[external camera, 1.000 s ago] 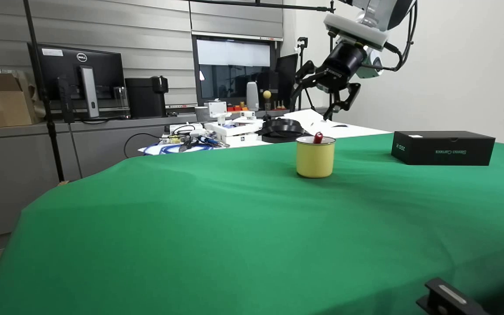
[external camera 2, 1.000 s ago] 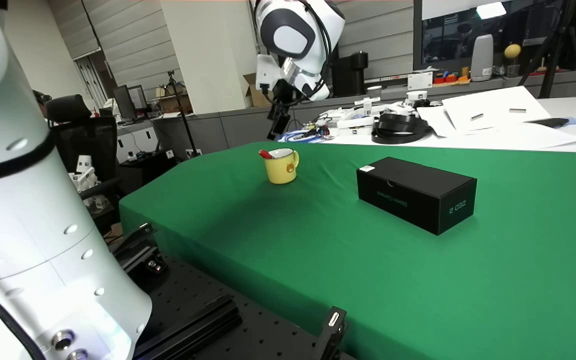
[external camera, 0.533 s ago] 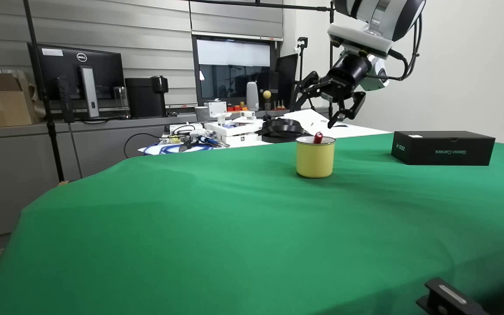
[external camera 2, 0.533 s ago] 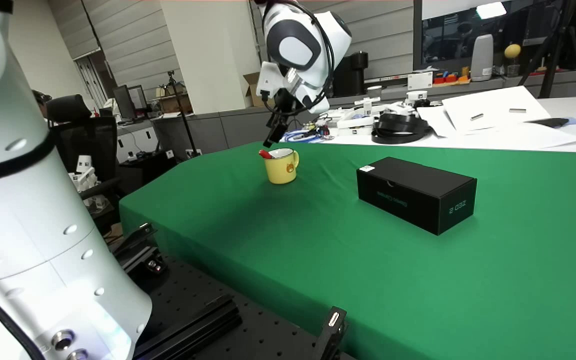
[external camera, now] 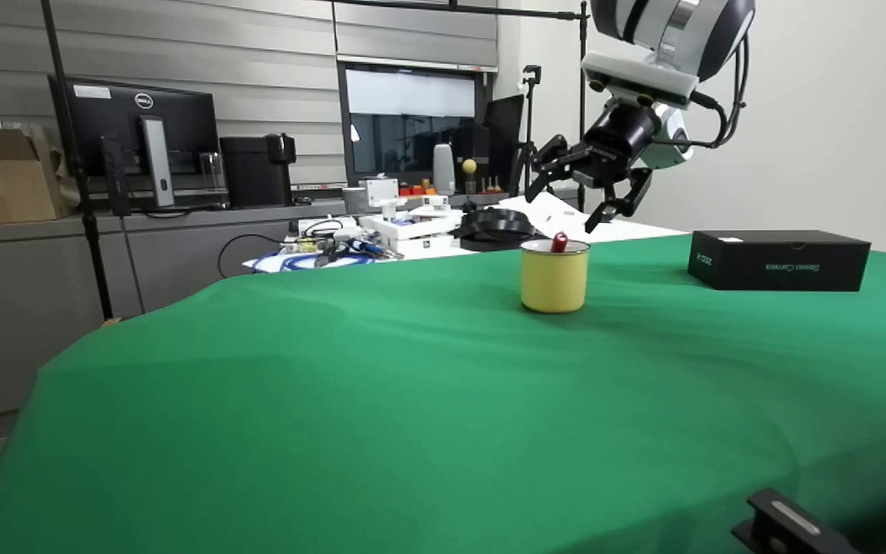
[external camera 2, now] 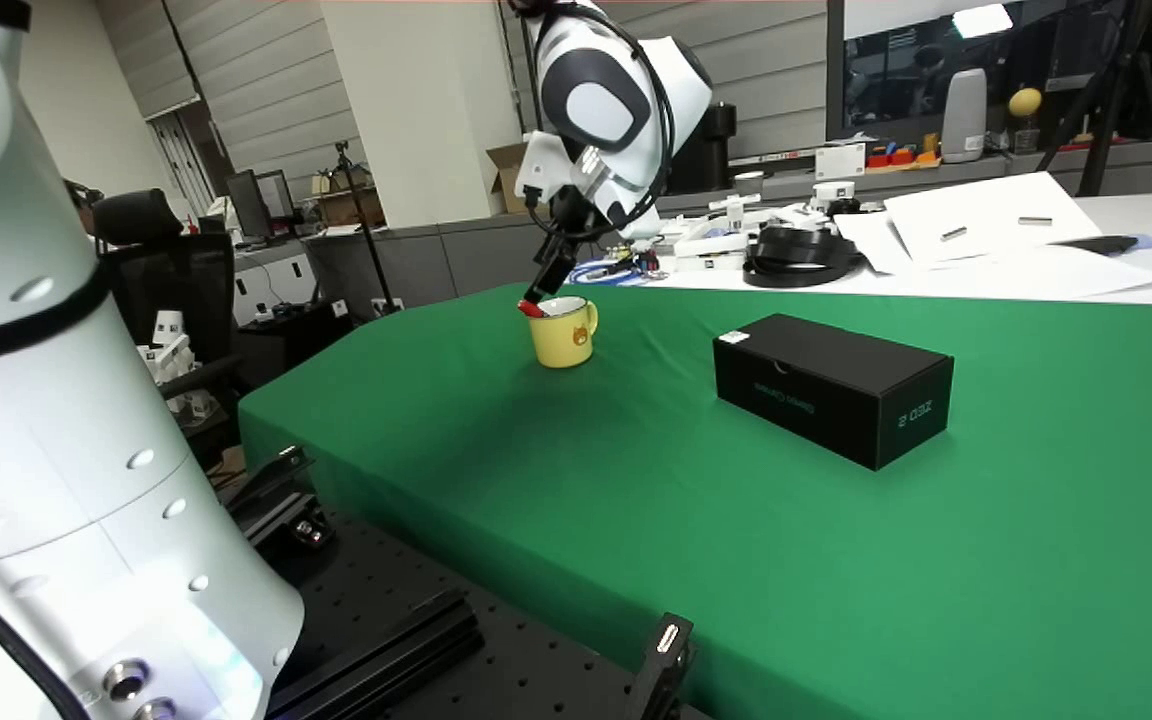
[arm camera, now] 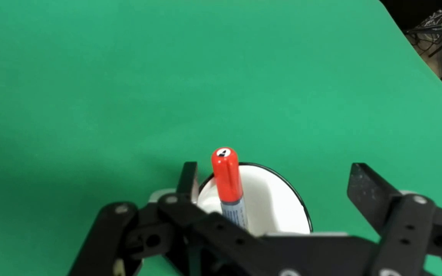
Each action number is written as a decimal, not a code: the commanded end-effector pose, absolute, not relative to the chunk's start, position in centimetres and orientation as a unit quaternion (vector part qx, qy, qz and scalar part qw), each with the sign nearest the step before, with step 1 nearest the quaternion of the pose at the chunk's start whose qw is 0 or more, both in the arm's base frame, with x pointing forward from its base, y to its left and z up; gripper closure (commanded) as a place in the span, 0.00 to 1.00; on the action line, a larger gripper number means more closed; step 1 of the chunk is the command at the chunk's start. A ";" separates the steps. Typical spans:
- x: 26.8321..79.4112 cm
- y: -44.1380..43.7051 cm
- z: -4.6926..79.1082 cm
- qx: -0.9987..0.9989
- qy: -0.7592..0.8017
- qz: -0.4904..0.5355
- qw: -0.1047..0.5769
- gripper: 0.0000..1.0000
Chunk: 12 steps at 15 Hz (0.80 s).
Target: Take the marker out of the cup and put it on the box
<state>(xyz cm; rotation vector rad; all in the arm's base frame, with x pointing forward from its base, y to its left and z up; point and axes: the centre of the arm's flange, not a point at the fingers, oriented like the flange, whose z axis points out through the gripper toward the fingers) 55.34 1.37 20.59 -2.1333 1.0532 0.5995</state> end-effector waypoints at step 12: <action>55.4 2.4 17.4 -0.808 0.411 0.259 0.332 0.55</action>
